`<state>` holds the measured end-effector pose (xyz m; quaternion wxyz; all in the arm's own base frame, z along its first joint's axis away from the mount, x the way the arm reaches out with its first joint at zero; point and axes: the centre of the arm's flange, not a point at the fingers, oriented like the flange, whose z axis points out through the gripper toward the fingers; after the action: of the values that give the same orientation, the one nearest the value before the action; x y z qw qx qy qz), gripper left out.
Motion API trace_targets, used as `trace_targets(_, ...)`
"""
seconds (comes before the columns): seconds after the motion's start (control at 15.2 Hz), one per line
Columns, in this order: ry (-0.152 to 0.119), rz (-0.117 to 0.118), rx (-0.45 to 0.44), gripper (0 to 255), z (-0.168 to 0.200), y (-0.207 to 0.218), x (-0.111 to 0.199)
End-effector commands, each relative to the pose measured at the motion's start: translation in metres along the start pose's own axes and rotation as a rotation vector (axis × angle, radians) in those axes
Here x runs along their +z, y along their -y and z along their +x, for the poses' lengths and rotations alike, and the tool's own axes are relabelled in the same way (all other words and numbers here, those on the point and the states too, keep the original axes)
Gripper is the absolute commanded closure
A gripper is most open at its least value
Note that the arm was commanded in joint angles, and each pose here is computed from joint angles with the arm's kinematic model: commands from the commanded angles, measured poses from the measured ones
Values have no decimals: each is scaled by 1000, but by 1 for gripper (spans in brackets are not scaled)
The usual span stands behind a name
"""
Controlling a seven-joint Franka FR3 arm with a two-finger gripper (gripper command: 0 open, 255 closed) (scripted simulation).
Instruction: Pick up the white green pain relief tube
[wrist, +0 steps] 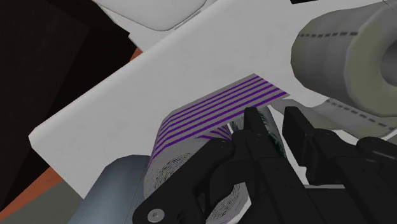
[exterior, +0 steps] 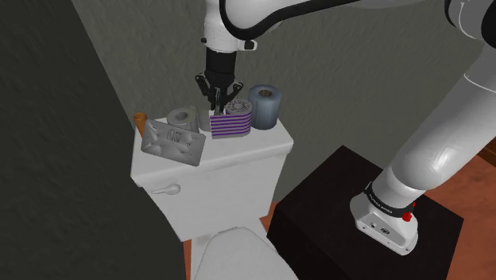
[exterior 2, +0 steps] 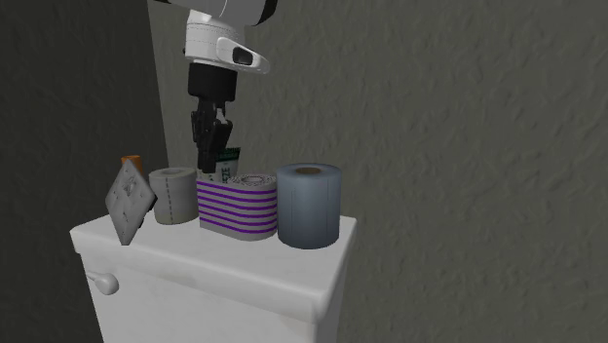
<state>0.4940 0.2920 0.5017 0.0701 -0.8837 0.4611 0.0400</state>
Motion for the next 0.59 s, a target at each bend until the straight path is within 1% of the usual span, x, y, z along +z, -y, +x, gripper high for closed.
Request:
trace_targets(0.0,0,-1,0,255,0,0,0)
trace_targets(0.13,0,-1,0,255,0,0,1)
trace_targets(0.53,0,-1,0,255,-4,3,-31)
